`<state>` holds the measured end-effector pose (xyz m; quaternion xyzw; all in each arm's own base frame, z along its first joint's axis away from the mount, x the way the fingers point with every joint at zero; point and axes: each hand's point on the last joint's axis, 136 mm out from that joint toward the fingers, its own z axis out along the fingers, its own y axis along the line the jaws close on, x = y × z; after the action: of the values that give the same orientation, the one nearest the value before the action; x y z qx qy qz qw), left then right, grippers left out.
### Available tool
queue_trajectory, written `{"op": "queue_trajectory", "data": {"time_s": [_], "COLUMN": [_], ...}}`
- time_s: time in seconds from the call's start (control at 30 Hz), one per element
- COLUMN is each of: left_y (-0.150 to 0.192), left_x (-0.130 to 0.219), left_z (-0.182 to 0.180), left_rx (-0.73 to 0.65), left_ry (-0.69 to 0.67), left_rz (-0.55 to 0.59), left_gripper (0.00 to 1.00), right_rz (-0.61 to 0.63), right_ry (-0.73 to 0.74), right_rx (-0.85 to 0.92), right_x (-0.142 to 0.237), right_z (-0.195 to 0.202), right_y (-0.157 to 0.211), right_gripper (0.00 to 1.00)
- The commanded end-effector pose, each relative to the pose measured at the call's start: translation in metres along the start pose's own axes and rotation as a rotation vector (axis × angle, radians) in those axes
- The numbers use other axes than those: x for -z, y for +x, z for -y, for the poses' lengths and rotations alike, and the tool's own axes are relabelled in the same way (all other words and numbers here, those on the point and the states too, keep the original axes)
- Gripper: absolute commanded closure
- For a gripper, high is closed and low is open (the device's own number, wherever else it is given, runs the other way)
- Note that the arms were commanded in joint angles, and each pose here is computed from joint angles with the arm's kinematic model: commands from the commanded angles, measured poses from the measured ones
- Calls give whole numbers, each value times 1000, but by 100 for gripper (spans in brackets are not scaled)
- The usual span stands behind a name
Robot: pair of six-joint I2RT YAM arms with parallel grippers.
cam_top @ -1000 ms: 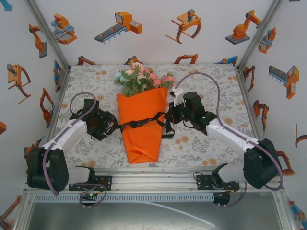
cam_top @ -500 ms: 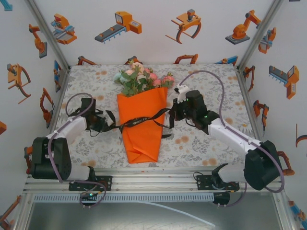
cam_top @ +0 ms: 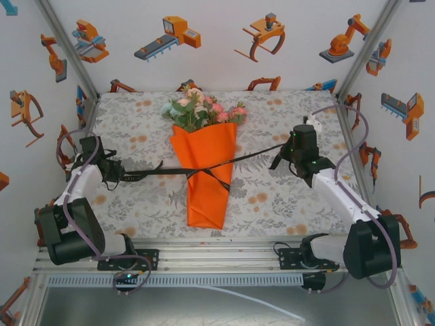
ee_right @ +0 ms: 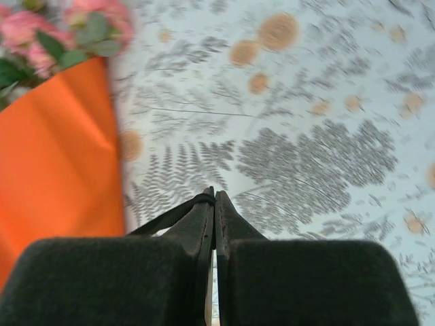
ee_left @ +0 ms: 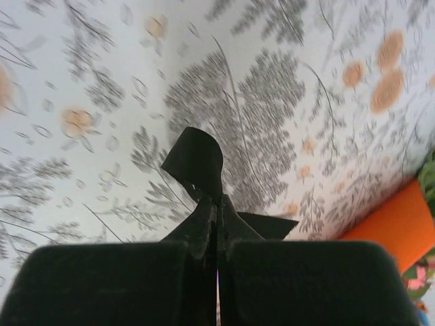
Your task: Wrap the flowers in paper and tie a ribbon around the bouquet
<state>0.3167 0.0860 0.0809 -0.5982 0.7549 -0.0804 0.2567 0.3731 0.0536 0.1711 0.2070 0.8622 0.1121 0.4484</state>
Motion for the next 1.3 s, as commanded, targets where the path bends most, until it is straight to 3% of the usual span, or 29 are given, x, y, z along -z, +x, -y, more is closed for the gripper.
{"op": "queue_trajectory", "data": {"time_s": [0.0,0.27,0.5,0.6,0.7,0.73,0.8,0.87,1.0,1.07,1.13,1.2,1.27], "left_y": [-20,-62,-77,-71,-47,-35,-11,5,37,71,120,163,189], "left_x": [3,3,-5,-10,-1,4,23,44,96,123,152,173,178], "left_z": [-23,-57,-74,-57,-2,14,44,59,89,110,127,129,125], "left_rx": [13,157,254,223,47,-18,-157,-261,-485,-671,-905,-1124,-1282], "left_ry": [-60,-107,-101,-20,147,190,269,303,437,583,779,921,979], "left_rz": [67,160,138,90,38,20,13,39,107,95,44,20,45], "left_gripper": [100,100,100,100,98,89,64,46,33,33,33,33,32], "right_rz": [-1,28,69,74,12,-10,-53,-59,-4,0,-22,-57,-122], "right_ry": [183,415,454,380,140,82,46,41,4,-144,-373,-526,-672], "right_rx": [-183,-406,-737,-711,-595,-561,-504,-448,-290,-78,233,529,839], "right_x": [-6,-2,1,-4,-23,-26,-24,-16,10,20,33,41,44], "right_z": [56,150,208,199,154,141,128,121,96,48,-24,-79,-113], "right_y": [7,9,27,17,1,-2,-4,-9,-26,-29,-7,34,88], "right_gripper": [100,100,100,100,100,100,68,49,37,37,37,36,35]}}
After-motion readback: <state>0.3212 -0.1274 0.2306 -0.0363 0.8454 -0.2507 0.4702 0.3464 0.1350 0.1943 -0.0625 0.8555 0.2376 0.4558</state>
